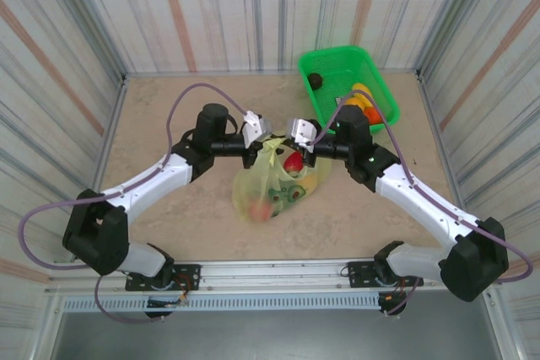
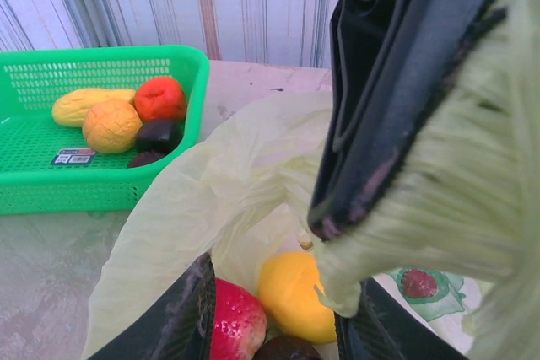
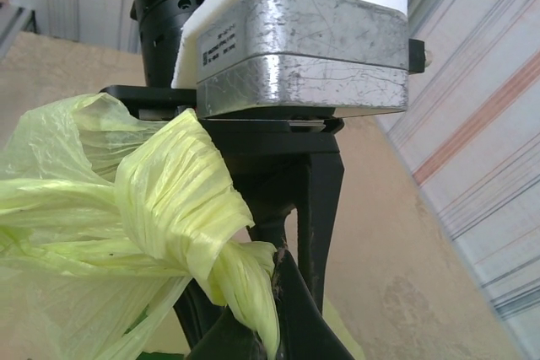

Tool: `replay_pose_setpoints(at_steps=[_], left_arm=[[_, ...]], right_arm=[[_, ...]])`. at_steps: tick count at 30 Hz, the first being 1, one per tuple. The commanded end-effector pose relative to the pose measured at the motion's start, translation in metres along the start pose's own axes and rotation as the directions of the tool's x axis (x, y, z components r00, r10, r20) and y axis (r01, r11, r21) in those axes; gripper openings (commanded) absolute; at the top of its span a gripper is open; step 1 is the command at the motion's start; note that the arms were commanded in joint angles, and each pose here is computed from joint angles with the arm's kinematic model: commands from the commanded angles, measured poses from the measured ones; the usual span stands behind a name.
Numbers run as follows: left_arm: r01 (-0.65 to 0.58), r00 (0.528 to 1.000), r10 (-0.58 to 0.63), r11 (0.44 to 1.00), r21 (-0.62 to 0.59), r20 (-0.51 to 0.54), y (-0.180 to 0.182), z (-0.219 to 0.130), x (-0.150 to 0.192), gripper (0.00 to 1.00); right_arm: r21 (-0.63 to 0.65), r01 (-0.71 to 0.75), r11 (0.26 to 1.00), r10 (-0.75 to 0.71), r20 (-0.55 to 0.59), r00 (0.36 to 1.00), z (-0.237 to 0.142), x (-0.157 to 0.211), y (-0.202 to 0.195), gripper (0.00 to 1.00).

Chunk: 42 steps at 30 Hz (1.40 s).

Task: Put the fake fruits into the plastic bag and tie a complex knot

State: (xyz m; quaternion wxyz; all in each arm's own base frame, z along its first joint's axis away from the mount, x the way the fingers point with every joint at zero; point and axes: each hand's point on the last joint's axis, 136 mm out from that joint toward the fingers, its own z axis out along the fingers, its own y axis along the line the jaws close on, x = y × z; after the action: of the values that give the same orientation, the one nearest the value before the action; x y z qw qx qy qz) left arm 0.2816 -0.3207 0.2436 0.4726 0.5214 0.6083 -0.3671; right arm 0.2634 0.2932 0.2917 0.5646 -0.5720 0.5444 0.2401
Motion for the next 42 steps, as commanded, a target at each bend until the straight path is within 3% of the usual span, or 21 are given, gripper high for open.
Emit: replay_pose_setpoints(at_steps=[1,7,11,15,22,26,31,37,42], left_arm=[[-0.025,0.998,0.024,1.0,0.006,0.062,-0.007,-0.006,-0.016,0.39],[-0.019,0.993,0.015,0.999,0.028,0.114,-0.012,-0.007,-0.022,0.4],[-0.002,0.993,-0.003,0.999,0.038,0.119,-0.011,-0.006,-0.023,0.29],[-0.006,0.991,0.001,0.999,0.032,0.136,-0.011,-0.008,-0.026,0.29],[-0.008,0.991,-0.002,0.997,0.081,0.133,-0.019,-0.009,-0.026,0.0],[-0.008,0.992,-0.001,0.997,0.077,0.123,-0.02,-0.011,-0.025,0.0],[0.05,0.995,-0.056,0.997,0.065,0.087,-0.018,-0.01,-0.016,0.0],[0.093,0.995,-0.093,0.996,-0.002,0.019,-0.014,-0.016,-0.004,0.0],[0.066,0.998,-0.066,0.997,-0.037,0.003,-0.018,-0.02,-0.001,0.0]], right_arm=[[-0.03,-0.023,0.999,0.024,0.013,1.0,-0.002,-0.006,0.008,0.0],[-0.034,-0.029,0.999,0.029,0.012,1.0,0.0,-0.004,0.011,0.0],[-0.039,-0.028,0.999,0.029,0.013,1.0,0.001,-0.005,0.012,0.0],[-0.041,-0.034,0.999,0.034,0.005,0.999,0.002,-0.003,0.013,0.0],[-0.039,-0.043,0.998,0.043,-0.002,0.999,0.002,0.0,0.013,0.0],[-0.025,-0.048,0.999,0.048,-0.012,0.999,0.002,0.001,0.012,0.0],[0.037,-0.064,0.997,0.066,-0.038,0.997,-0.003,0.004,0.004,0.28],[0.126,-0.06,0.99,0.071,-0.087,0.994,-0.026,0.015,0.01,0.37],[0.208,-0.143,0.968,0.151,-0.024,0.988,-0.057,0.002,0.02,0.48]])
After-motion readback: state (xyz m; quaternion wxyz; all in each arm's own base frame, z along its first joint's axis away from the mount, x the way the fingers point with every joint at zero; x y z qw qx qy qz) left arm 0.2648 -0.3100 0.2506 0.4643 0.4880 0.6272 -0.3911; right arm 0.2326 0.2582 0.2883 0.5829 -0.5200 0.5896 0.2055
